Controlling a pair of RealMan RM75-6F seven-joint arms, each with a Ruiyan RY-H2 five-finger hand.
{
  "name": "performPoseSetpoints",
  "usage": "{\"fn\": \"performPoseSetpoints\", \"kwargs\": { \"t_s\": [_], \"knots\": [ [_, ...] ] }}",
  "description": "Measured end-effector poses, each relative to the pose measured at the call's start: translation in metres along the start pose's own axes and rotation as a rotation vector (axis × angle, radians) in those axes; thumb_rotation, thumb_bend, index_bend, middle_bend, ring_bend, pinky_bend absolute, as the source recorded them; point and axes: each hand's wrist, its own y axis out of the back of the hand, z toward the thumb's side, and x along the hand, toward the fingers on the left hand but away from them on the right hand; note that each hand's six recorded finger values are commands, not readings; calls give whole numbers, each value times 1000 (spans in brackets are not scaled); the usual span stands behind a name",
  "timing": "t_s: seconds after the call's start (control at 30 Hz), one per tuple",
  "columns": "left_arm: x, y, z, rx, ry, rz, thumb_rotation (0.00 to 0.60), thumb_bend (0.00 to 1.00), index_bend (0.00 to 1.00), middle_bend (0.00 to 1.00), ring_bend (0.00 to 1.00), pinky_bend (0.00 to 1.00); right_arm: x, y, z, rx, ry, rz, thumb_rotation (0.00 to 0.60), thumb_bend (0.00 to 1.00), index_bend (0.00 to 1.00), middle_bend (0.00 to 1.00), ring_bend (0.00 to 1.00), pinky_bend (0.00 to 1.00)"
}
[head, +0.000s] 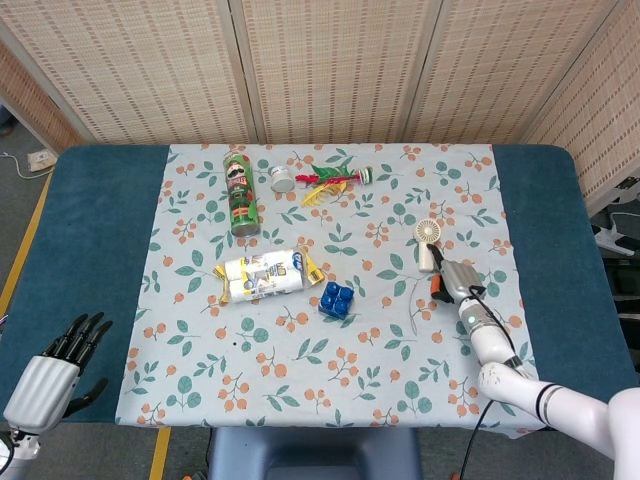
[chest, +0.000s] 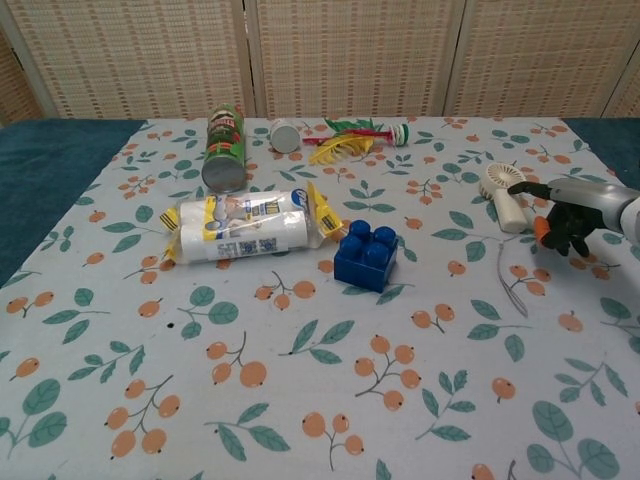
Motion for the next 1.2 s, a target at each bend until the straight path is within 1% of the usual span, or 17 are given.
{"fn": "performPoseSetpoints", "kwargs": {
  "t_s": [0.27,0.37,0.5,0.63,0.77,0.83,0.87,0.9,1.0,1.07,1.17,1.2],
  "knots": [
    [1,-1,0,0,-1,-2,600,278,32,0,0,318,3,4,-2,-13,13,-5,600,786,0,860,646,691],
    [1,-1,0,-1,0,-3,600,278,32,0,0,318,5,5,-2,-4,22,-10,600,787,0,859,646,691],
    [1,-1,0,-2,-1,-3,600,278,32,0,0,318,16,5,0,26,53,-25,600,786,5,859,646,689],
    [0,-1,1,1,-3,-2,600,279,32,0,0,318,35,7,-2,83,98,-72,600,786,96,859,636,685],
    [0,-1,1,3,-4,0,600,278,33,0,0,318,62,10,-13,164,149,-159,600,773,118,858,566,653],
    [0,-1,0,5,-2,0,600,278,32,0,0,318,80,10,-22,212,174,-216,600,706,125,815,494,641],
    [0,-1,0,6,-2,1,600,278,33,0,0,318,89,10,-27,231,184,-239,600,643,125,756,434,627],
    [-1,-1,1,7,-2,1,600,278,33,0,0,318,100,9,-32,256,199,-269,600,606,125,716,399,612],
    [-1,-1,2,12,-4,4,600,278,33,0,0,318,128,4,-44,298,244,-328,600,469,125,556,264,513],
    [0,-2,3,17,-8,5,600,279,33,0,0,318,142,1,-48,310,277,-351,600,422,123,485,212,468],
    [1,-4,5,28,-14,1,600,278,33,0,0,318,160,-2,-48,316,340,-381,600,384,118,416,161,426],
    [2,-5,6,30,-17,1,600,278,33,0,0,318,166,-3,-49,323,363,-395,600,372,113,377,148,409]
  ]
}}
